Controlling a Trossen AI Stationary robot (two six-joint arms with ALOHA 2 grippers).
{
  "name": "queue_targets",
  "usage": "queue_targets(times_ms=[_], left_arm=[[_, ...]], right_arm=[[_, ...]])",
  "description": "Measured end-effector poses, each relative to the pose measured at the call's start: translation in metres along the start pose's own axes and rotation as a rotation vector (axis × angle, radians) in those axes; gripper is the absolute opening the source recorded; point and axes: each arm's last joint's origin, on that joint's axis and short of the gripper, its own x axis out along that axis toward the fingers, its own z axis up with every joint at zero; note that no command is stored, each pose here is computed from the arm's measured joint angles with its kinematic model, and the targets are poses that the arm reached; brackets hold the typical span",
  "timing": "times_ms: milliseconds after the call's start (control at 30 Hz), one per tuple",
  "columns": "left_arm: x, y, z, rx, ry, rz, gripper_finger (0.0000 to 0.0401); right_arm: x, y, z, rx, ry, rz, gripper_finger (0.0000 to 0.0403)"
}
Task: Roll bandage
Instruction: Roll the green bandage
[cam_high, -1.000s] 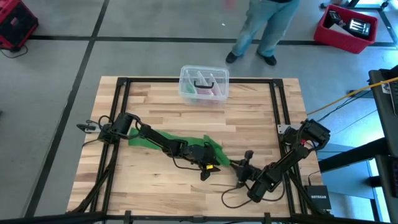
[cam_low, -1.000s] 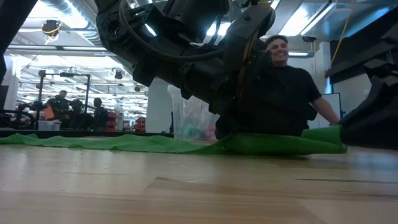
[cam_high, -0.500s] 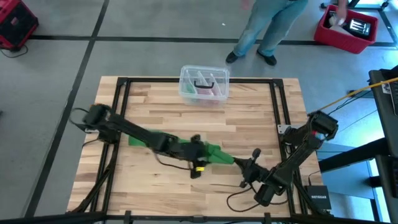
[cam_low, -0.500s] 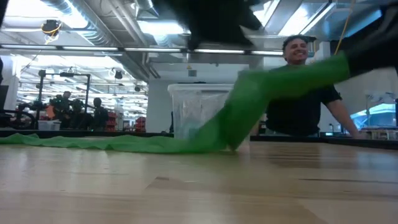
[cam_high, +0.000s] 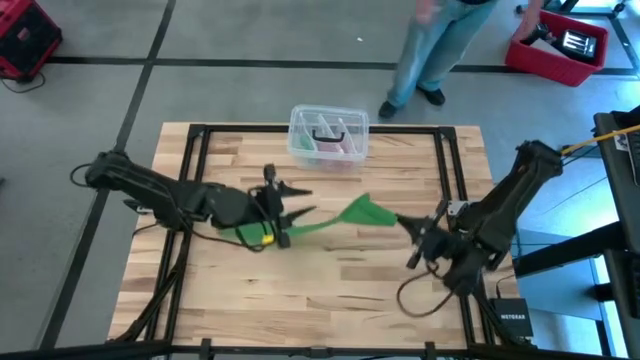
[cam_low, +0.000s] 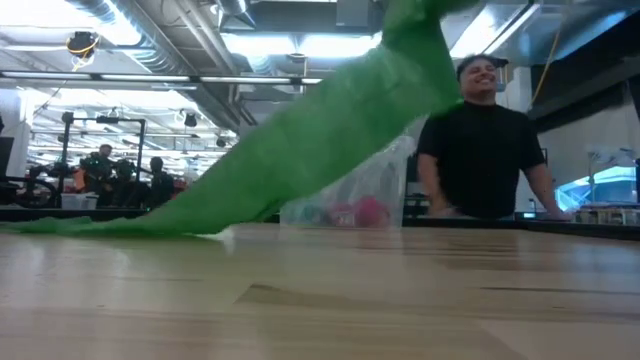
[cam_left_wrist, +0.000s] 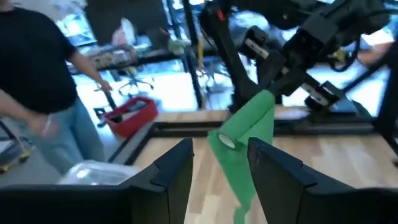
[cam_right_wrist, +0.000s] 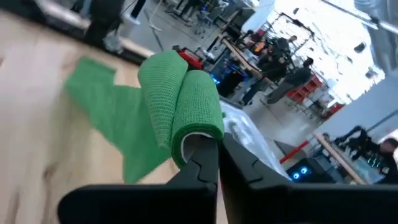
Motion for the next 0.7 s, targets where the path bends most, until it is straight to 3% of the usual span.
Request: queue_targets(times_ms=[100,233,400,533,700], left_arm=[[0.009,0.0,-0.008,-0.04,0.026,-0.013,0.0148],[0.031,-0.019,-0.044,-0.061,0.139,-0.123,0.0148],[0.053,-0.038,-0.075,-0.121,0.263,-0.104,0.0148],[0.069,-0.051,-0.102,-0.086,0.355,-0.094,0.0148],[0.08,-0.059,-0.118,-0.112,0.392,-0.078,0.0148]], right_arm=[[0.001,-0.017,0.008,0.037,-0.012,-0.002,0.0001],[0.003,-0.017,0.009,0.01,-0.008,0.012,0.0001],[0.005,-0.005,0.012,0.023,-0.005,0.061,0.0001],[0.007,0.004,0.013,0.024,-0.004,0.075,0.0001],[0.008,0.008,0.012,0.011,0.0,0.074,0.0001]])
